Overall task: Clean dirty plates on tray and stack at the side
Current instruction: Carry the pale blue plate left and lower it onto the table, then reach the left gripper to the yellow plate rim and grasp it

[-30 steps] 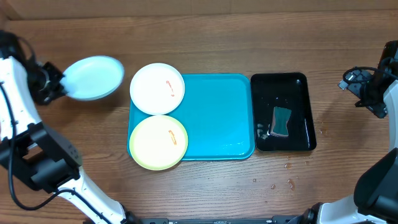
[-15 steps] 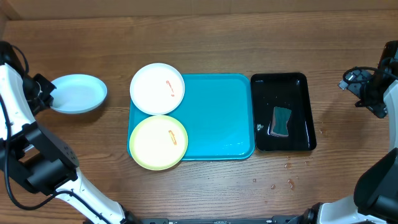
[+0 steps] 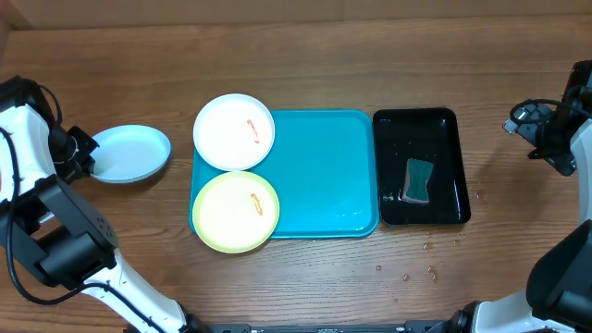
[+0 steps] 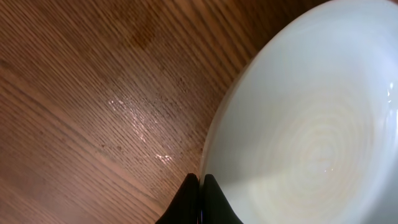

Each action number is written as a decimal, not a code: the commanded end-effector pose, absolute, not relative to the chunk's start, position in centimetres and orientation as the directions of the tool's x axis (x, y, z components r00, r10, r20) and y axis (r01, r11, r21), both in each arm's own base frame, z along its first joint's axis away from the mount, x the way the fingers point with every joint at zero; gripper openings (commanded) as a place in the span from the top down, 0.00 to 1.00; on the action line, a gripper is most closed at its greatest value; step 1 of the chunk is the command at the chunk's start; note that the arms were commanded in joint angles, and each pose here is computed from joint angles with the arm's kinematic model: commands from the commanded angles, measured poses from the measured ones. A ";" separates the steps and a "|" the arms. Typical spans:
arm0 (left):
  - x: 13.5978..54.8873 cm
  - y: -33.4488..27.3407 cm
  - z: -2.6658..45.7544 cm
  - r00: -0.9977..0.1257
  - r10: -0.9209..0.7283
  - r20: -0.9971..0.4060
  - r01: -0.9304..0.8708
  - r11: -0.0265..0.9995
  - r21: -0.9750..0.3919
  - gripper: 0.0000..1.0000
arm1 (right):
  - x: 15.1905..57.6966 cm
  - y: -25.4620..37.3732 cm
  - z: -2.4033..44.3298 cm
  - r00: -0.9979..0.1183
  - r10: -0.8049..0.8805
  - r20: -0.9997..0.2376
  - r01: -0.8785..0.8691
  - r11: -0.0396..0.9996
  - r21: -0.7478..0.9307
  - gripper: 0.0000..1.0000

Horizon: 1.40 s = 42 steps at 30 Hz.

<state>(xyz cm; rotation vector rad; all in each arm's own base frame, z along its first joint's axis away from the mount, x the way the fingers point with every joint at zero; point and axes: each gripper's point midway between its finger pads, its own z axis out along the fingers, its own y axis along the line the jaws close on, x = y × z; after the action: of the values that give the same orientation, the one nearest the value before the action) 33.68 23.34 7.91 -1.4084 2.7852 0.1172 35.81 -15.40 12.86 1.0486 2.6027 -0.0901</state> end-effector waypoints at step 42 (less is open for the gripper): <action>32.5 4.7 21.9 -0.889 -0.439 -0.134 -0.431 0.898 -0.084 0.58 | 36.2 -15.5 13.4 -0.668 0.659 -0.346 0.681 0.729 0.071 0.00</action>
<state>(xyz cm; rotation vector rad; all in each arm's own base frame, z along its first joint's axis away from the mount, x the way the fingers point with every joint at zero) 33.42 5.24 20.16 -0.6904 2.9494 -0.1540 35.81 -15.39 12.85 1.0485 2.6028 -0.0896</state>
